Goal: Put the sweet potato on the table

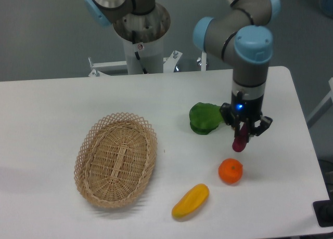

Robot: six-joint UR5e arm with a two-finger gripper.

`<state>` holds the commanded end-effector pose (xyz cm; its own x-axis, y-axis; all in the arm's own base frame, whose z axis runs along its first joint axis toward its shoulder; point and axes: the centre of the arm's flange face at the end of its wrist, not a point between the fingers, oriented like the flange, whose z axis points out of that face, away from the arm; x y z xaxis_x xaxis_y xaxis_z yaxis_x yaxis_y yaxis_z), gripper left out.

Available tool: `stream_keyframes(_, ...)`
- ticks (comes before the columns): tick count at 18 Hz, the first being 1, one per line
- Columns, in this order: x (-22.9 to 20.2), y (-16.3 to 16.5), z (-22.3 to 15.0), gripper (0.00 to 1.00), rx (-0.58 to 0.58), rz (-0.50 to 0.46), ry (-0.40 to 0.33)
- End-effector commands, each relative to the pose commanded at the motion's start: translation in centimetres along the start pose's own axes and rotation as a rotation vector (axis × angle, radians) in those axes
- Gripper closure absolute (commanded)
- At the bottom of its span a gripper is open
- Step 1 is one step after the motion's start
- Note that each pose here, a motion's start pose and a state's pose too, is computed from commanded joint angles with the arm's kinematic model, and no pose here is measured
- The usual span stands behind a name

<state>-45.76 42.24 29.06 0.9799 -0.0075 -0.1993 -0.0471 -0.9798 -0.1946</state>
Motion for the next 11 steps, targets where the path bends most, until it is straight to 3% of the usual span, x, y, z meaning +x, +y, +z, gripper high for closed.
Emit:
stream_keyframes(3, 1.3, -1.2, 1.7, 0.68, -0.007, -0.092, 0.029)
stream_keyframes(6, 3.2, -2.9, 3.3, 0.68, -0.015, -0.121, 0.052)
stream_keyframes(11, 7.2, -4.8, 6.4, 0.68, -0.127, -0.028, 0.05)
